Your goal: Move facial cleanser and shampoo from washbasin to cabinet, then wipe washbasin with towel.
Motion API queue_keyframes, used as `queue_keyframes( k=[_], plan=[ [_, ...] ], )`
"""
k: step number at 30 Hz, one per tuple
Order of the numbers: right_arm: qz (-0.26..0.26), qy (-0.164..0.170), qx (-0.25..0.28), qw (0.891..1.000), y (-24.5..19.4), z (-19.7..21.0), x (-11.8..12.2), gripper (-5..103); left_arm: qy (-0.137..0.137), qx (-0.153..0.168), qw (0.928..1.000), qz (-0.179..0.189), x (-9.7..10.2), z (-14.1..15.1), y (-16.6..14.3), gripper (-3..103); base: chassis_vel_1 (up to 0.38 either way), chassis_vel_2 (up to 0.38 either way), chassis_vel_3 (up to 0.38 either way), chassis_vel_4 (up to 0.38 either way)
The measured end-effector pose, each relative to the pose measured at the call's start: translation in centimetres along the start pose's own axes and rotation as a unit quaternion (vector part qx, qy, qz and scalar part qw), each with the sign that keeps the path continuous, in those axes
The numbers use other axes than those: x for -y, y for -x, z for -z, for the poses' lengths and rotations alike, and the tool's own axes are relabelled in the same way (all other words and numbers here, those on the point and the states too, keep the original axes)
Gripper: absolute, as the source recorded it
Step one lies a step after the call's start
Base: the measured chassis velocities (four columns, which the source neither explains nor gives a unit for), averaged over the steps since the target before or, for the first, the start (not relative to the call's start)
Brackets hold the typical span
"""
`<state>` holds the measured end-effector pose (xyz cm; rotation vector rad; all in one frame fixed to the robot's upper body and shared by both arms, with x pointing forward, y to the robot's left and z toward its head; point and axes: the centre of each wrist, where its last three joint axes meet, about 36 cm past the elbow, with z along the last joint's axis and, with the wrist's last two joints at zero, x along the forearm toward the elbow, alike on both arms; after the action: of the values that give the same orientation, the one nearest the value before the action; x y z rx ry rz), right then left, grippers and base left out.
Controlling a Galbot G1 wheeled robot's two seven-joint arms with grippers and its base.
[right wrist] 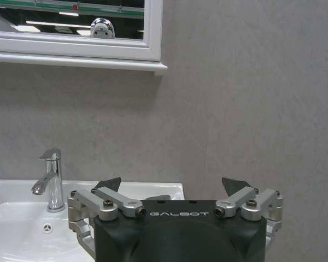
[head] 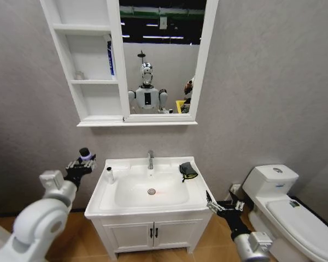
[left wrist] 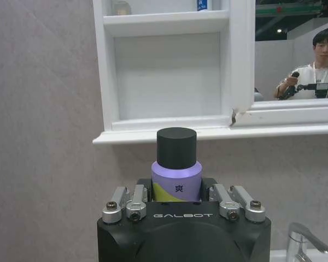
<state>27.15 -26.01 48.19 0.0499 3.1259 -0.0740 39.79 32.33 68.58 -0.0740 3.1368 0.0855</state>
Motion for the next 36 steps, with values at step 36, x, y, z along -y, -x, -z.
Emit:
queue_keyframes(
  k=[36],
  plan=[
    [-0.021, 0.000, -0.018, 1.000, -0.6, -1.9, 1.0, 100, -0.039, -0.048, 0.9977, 0.028, -2.3, 13.9, 28.8, 43, 0.000, 0.000, 0.000, 0.000]
  ],
)
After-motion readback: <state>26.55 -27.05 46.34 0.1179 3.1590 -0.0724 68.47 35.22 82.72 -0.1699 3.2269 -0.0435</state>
